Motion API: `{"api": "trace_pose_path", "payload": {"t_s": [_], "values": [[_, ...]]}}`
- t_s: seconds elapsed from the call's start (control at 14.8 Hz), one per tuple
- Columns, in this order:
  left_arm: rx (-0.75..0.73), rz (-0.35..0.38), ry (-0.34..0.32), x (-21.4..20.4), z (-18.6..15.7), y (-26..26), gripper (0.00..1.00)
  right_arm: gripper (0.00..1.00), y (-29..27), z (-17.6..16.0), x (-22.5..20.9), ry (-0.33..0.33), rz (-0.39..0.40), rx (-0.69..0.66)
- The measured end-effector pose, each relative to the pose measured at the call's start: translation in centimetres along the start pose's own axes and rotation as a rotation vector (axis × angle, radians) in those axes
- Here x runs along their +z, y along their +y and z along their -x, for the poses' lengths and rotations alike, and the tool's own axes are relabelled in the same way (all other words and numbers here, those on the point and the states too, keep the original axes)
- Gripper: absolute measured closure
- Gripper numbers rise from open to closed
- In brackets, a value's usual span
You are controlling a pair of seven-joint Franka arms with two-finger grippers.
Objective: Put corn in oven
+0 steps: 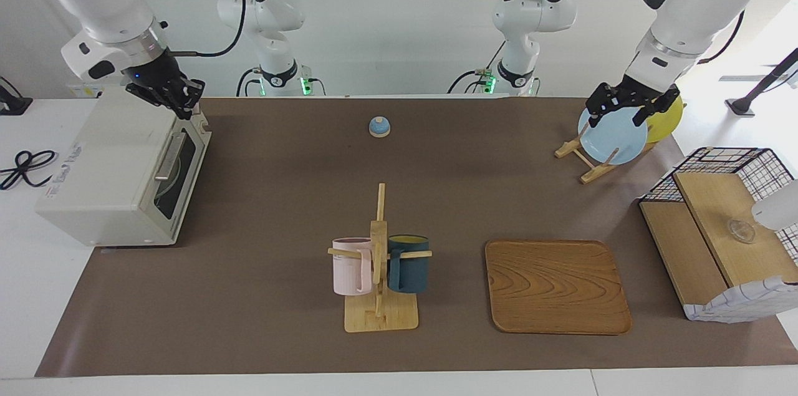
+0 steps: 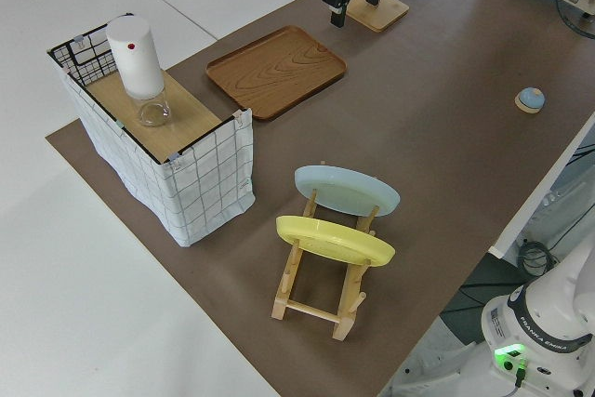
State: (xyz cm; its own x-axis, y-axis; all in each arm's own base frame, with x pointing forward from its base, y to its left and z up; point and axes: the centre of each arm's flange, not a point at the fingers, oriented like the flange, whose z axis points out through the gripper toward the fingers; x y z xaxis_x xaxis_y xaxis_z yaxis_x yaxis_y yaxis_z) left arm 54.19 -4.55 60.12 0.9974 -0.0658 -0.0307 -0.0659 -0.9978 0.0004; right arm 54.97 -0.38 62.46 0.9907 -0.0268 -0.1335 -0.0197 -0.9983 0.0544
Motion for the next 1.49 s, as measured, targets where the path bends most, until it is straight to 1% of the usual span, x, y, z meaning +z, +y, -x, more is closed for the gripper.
{"api": "trace_pose_path", "payload": {"t_s": [0.07,0.2,0.41,0.47,0.54,0.88,1.22,1.49], "values": [[0.000,0.000,0.000,0.0,0.0,0.0,0.00,0.66,-1.3,0.2,-0.3,-0.003,0.003,-0.024],[0.000,0.000,0.000,0.0,0.0,0.0,0.00,0.46,-3.4,0.8,-0.8,-0.009,0.008,-0.062],[0.000,0.000,0.000,0.0,0.0,0.0,0.00,0.16,-4.1,1.4,-1.3,-0.015,0.012,-0.076],[0.000,0.000,0.000,0.0,0.0,0.0,0.00,0.07,-4.2,1.6,-1.6,-0.011,0.013,-0.078],[0.000,0.000,0.000,0.0,0.0,0.0,0.00,0.01,-4.5,1.9,-1.8,-0.005,0.014,-0.082],[0.000,0.000,0.000,0.0,0.0,0.0,0.00,0.00,-3.8,3.1,-2.9,0.030,0.011,-0.070],[0.000,0.000,0.000,0.0,0.0,0.0,0.00,0.00,-1.8,2.5,-2.4,0.050,0.006,-0.032],[0.000,0.000,0.000,0.0,0.0,0.0,0.00,0.00,-1.6,2.4,-2.5,0.058,0.005,-0.027]]}}
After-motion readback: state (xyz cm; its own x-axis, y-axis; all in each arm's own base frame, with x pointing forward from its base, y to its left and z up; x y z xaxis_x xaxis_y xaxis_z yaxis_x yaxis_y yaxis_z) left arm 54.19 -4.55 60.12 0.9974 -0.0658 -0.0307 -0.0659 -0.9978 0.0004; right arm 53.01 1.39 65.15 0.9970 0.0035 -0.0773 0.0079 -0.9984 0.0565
